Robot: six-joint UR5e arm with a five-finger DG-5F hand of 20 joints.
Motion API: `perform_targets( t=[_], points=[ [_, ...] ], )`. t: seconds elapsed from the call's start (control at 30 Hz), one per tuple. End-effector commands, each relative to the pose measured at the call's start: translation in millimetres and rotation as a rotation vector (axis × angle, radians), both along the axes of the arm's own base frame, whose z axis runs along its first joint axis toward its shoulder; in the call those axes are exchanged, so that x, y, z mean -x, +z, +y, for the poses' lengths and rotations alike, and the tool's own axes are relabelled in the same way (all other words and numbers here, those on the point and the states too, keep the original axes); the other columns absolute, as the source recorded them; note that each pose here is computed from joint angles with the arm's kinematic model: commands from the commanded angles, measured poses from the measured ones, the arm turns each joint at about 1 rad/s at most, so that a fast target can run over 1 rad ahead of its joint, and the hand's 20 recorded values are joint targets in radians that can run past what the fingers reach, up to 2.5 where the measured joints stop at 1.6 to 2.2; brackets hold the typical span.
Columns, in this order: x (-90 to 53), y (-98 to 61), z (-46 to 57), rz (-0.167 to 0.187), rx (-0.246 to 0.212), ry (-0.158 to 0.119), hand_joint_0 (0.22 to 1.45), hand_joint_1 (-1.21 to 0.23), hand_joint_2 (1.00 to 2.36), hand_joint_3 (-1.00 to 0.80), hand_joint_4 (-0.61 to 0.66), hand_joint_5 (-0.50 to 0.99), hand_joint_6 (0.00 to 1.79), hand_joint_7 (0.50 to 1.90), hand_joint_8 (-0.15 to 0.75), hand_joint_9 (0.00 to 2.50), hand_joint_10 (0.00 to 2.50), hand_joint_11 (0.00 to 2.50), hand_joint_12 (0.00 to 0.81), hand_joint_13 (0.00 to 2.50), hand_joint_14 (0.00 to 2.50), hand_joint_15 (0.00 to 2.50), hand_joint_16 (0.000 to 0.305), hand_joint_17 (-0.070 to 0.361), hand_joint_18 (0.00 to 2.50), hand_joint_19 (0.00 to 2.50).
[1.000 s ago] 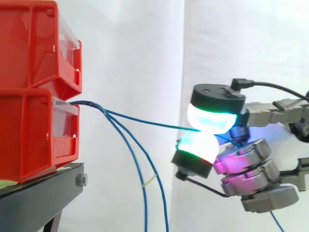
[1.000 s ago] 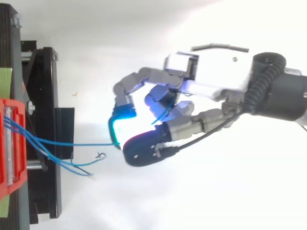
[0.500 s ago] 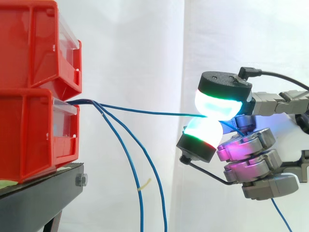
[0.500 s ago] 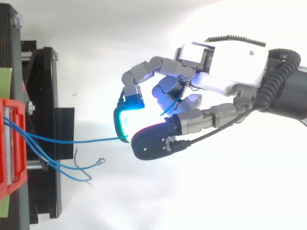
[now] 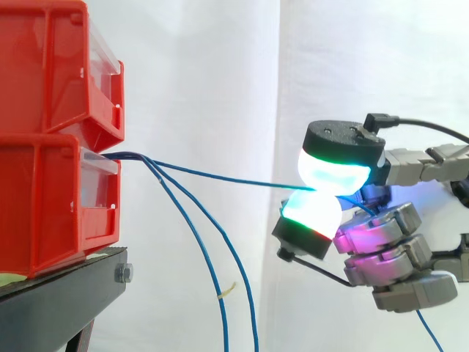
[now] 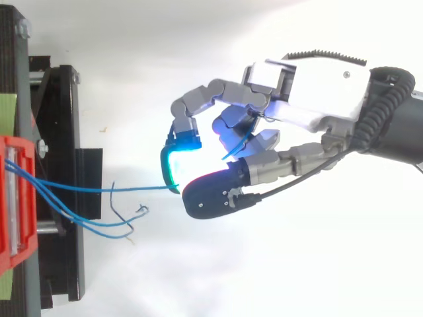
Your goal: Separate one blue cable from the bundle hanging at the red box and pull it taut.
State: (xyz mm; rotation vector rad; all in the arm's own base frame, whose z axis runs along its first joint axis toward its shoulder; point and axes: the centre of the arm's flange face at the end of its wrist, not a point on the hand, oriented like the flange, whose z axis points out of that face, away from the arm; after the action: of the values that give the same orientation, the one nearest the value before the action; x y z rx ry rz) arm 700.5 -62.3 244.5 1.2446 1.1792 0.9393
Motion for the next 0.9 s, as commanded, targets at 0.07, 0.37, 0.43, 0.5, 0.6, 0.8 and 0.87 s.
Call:
perform_targets(
  t=[0.07,0.37,0.43,0.5,0.6,0.8,0.87],
  points=[
    [7.5,-5.8,-0.3,0.079,0.058,0.007,0.79,-0.76,1.03,0.00,-0.16,-0.19,0.92,1.64,0.319,0.83,2.50,1.60,0.414,0.80,2.50,1.71,0.038,0.085,1.34,1.44],
    [7.1,-5.6,-0.4,0.083,0.094,0.009,0.79,-0.76,1.03,0.00,-0.15,-0.19,0.92,1.64,0.321,0.83,2.50,1.60,0.413,0.80,2.50,1.71,0.038,0.086,1.35,1.43],
    [7.1,-5.6,-0.4,0.083,0.094,0.009,0.79,-0.76,1.03,0.00,-0.15,-0.19,0.92,1.64,0.322,0.83,2.50,1.61,0.413,0.80,2.50,1.71,0.038,0.085,1.34,1.43],
    [7.1,-5.6,-0.3,0.083,0.093,0.010,0.79,-0.76,1.03,-0.01,-0.15,-0.19,0.92,1.64,0.321,0.83,2.50,1.60,0.413,0.80,2.50,1.70,0.037,0.084,1.34,1.43],
    [7.1,-5.6,-0.4,0.083,0.094,0.009,0.79,-0.76,1.03,-0.01,-0.16,-0.19,0.92,1.64,0.321,0.83,2.50,1.60,0.413,0.79,2.50,1.71,0.037,0.084,1.34,1.43],
    [7.1,-5.6,-0.4,0.083,0.094,0.009,0.79,-0.76,1.03,-0.01,-0.15,-0.19,0.92,1.64,0.322,0.83,2.50,1.63,0.413,0.80,2.50,1.71,0.038,0.084,1.34,1.42],
    [7.6,-6.2,-0.5,0.085,0.094,0.009,0.79,-0.76,1.03,-0.01,-0.16,-0.19,0.92,1.64,0.321,0.83,2.50,1.60,0.408,0.79,2.50,1.70,0.038,0.085,1.34,1.41]
  ],
)
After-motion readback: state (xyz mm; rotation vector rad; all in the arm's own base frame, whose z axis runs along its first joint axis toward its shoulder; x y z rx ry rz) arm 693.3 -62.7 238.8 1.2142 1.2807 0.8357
